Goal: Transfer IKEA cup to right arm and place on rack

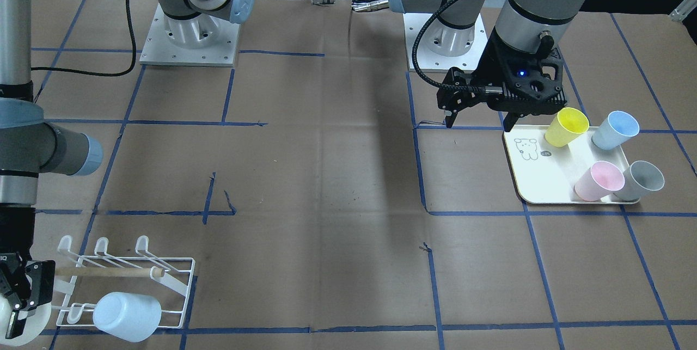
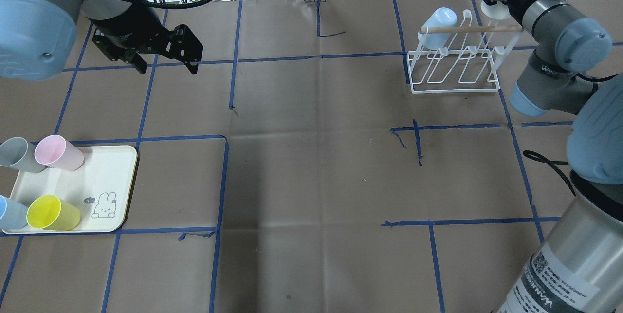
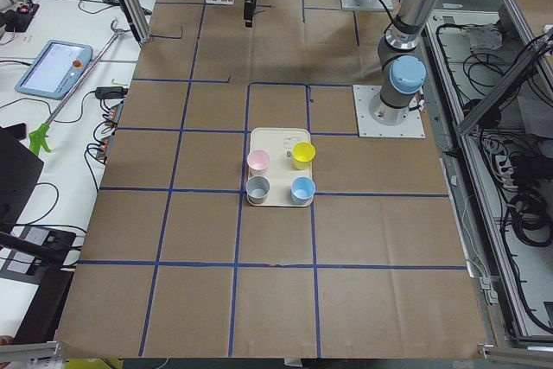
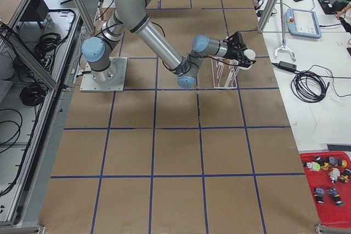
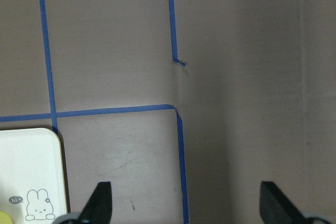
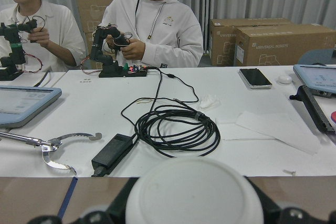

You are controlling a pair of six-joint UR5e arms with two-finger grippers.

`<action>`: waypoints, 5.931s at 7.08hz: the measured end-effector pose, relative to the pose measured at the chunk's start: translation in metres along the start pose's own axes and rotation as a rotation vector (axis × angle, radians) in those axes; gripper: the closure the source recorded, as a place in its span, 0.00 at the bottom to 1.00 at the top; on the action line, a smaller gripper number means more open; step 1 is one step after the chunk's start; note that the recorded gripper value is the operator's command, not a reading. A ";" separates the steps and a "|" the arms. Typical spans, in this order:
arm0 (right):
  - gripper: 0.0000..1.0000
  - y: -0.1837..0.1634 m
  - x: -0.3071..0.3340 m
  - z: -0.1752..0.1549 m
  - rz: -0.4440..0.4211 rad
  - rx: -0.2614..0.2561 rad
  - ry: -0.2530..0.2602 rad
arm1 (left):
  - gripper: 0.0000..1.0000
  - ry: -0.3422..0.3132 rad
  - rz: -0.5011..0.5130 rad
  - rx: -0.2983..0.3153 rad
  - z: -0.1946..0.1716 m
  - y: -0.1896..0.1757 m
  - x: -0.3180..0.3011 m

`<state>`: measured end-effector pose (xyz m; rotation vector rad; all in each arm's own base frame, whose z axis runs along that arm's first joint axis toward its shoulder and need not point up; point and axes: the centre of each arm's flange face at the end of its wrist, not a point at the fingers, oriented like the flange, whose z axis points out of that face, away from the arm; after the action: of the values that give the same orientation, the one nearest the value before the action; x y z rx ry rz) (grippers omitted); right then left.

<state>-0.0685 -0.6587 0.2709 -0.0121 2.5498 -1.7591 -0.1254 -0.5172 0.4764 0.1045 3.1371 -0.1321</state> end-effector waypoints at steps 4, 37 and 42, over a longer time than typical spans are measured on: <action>0.00 0.012 -0.001 0.000 0.020 -0.026 -0.001 | 0.00 0.001 -0.010 0.003 -0.002 0.004 0.001; 0.00 -0.124 -0.211 -0.266 0.117 -1.204 0.128 | 0.00 0.004 -0.063 -0.006 -0.001 0.004 0.001; 0.00 -0.123 -0.211 -0.266 0.119 -1.206 0.128 | 0.00 0.002 -0.061 -0.014 -0.004 0.001 0.001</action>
<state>0.1296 -0.4477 0.4868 0.2029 3.1393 0.0052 -0.1260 -0.5155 0.4805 0.0083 3.1440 -0.1100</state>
